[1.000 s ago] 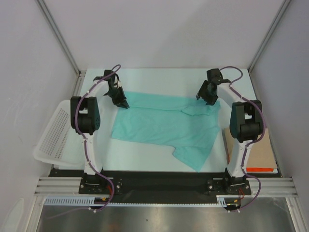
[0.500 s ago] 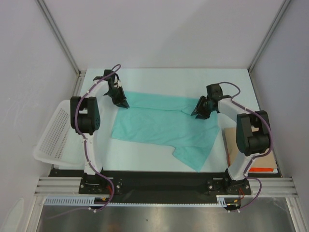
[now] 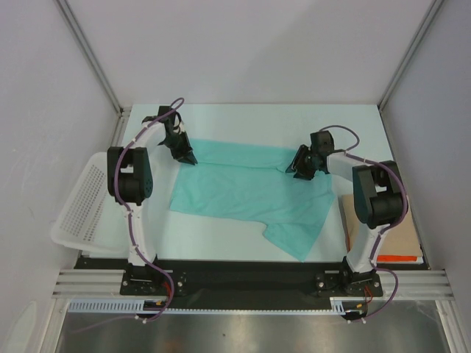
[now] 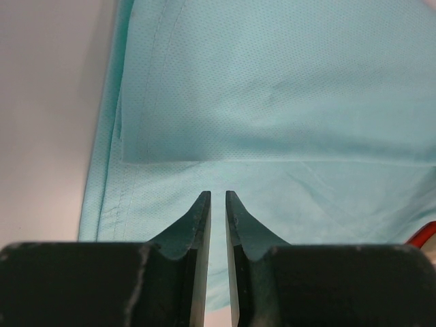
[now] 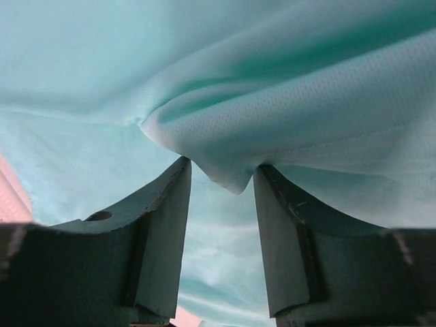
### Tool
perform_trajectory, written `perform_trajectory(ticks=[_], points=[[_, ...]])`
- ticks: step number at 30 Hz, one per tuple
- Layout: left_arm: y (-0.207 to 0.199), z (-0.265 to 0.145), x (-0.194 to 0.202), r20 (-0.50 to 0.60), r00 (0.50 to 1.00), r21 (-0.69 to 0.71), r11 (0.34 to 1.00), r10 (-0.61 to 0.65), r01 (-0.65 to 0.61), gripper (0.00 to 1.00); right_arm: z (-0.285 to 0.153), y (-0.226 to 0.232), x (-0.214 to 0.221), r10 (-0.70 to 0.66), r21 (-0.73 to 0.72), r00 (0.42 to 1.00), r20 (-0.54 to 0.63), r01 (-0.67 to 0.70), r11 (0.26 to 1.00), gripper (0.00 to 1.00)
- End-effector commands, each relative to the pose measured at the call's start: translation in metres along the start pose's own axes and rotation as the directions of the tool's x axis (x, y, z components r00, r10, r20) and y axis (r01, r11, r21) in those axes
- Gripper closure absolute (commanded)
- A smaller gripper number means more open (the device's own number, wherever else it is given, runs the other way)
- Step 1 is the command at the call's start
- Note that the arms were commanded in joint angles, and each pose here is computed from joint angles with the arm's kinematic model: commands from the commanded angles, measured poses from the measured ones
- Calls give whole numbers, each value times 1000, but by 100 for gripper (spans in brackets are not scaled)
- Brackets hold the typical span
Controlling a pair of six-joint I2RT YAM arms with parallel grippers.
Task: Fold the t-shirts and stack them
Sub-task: Fold the tshirt
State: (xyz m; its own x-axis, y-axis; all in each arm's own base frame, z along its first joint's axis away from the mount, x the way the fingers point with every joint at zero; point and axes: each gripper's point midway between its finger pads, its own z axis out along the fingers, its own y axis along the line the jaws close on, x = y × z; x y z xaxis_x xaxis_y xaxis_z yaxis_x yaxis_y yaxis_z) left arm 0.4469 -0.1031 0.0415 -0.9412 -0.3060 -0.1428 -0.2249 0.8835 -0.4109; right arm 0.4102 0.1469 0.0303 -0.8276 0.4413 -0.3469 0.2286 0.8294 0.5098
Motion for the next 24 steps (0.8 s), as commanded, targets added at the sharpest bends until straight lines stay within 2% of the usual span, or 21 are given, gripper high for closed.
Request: perform_trajectory(ticks=[1, 6, 10, 12, 13, 14, 18, 20, 22, 24], points=[[-20, -29, -12, 70, 996, 40, 998, 53, -56, 82, 5, 19, -26, 10, -54, 997, 75, -6, 999, 54], [-19, -30, -11, 69, 996, 39, 997, 57, -60, 81, 2, 35, -28, 80, -114, 996, 41, -75, 991, 67], [-18, -27, -9, 67, 996, 42, 998, 52, -55, 82, -5, 43, -30, 206, -168, 978, -26, -207, 964, 83], [-18, -26, -8, 63, 997, 44, 998, 51, -54, 82, -13, 49, -34, 285, -203, 957, -62, -291, 935, 98], [-18, -25, -8, 61, 997, 45, 998, 51, -53, 82, -18, 53, -37, 310, -221, 948, -76, -320, 922, 100], [-18, -24, -8, 61, 997, 45, 998, 51, -53, 82, -22, 55, -37, 345, -225, 933, -101, -359, 906, 100], [-17, -24, -7, 58, 997, 45, 997, 53, -55, 82, -42, 58, -34, 530, -179, 811, -248, -577, 797, 100], [-16, -23, -8, 58, 997, 47, 997, 50, -53, 82, -46, 58, -29, 574, -145, 765, -293, -629, 764, 99], [-16, -22, -8, 54, 997, 52, 997, 48, -51, 82, -50, 61, -22, 625, -104, 693, -360, -696, 711, 98], [-16, -20, -7, 49, 998, 54, 997, 50, -52, 82, -52, 64, -13, 650, -62, 632, -421, -735, 675, 91]])
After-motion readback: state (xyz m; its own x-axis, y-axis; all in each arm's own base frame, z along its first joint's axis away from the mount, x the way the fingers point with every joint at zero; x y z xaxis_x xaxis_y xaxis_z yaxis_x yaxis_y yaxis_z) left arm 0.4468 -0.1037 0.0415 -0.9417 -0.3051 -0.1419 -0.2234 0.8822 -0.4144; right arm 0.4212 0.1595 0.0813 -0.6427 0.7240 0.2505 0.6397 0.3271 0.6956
